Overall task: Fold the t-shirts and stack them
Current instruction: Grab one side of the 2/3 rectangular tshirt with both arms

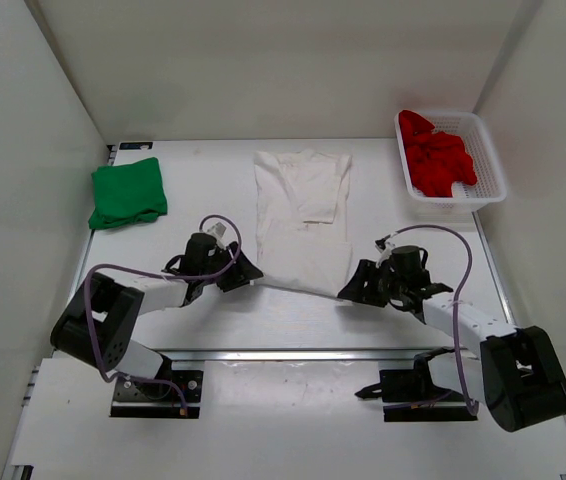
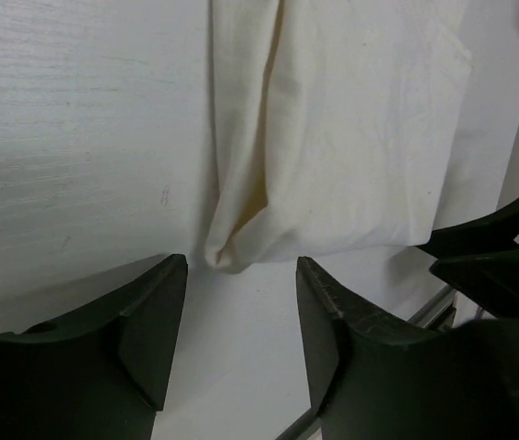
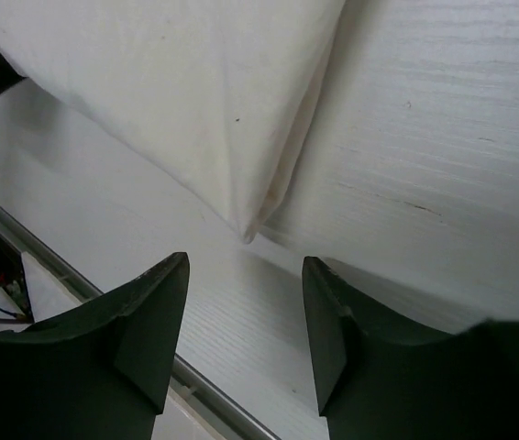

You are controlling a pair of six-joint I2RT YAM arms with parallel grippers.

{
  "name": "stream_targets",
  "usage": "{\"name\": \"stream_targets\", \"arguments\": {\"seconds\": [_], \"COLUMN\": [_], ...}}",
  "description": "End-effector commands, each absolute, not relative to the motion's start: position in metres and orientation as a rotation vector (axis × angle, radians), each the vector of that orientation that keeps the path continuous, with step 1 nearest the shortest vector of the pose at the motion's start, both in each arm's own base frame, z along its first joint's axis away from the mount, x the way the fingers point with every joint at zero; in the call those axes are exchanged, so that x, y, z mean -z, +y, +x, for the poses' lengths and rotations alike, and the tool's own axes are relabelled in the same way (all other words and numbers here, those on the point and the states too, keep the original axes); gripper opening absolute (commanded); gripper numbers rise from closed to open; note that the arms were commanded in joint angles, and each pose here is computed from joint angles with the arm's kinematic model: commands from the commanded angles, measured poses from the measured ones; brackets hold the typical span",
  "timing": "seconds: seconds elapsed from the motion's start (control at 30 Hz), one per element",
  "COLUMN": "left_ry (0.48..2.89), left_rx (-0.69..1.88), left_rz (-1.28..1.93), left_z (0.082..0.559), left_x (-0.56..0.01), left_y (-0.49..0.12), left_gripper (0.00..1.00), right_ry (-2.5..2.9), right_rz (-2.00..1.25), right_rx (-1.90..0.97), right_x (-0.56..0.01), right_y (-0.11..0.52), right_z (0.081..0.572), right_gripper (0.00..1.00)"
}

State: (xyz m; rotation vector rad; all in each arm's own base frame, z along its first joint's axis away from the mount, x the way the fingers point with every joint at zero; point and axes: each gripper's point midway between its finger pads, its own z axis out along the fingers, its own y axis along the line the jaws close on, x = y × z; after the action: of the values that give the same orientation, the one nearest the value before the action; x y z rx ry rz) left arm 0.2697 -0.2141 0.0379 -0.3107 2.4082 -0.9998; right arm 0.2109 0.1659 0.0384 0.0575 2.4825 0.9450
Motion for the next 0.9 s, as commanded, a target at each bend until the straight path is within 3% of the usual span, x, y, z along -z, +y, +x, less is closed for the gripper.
{"name": "stream_targets", "arguments": {"seconds": [0.0,0.17,0.23,0.3,0.37,0.57,0.63,0.7,0.87], "left_ry": [2.383,2.392,2.405,2.413,2.428,2.409,2.393,2.396,2.413], "left_rx": [1.033,1.021,1.025,1.068,1.055,1.038,1.044,1.039,1.066], "left_rz": [-0.241,-0.252,-0.275,-0.278,-0.292,-0.302,-0.285,-0.280,-0.303], "left_z": [0.278,0.284,0.287,0.283,0.279,0.262,0.254,0.246,0.230], "left_x": [-0.048,-0.037,-0.032,-0.031,-0.028,-0.039,-0.045,-0.042,-0.033], "left_y": [-0.226,-0.232,-0.235,-0.239,-0.235,-0.217,-0.216,-0.216,-0.217], "left_gripper": [0.63,0.65,0.48,0.15,0.00,0.03,0.04,0.05,0.04], "right_ry": [2.402,2.415,2.405,2.396,2.403,2.426,2.445,2.446,2.492], "right_rz": [0.065,0.085,0.102,0.107,0.132,0.116,0.116,0.117,0.079], "right_rx": [-0.988,-1.008,-0.994,-1.016,-1.003,-1.012,-1.047,-1.049,-1.083], "right_x": [-0.048,-0.040,-0.039,-0.041,-0.038,-0.032,-0.029,-0.030,-0.023], "right_y": [0.166,0.165,0.165,0.167,0.165,0.172,0.175,0.176,0.186], "right_z": [0.221,0.225,0.232,0.237,0.243,0.240,0.232,0.229,0.195], "right_gripper": [0.51,0.50,0.50,0.50,0.49,0.50,0.42,0.41,0.48]}}
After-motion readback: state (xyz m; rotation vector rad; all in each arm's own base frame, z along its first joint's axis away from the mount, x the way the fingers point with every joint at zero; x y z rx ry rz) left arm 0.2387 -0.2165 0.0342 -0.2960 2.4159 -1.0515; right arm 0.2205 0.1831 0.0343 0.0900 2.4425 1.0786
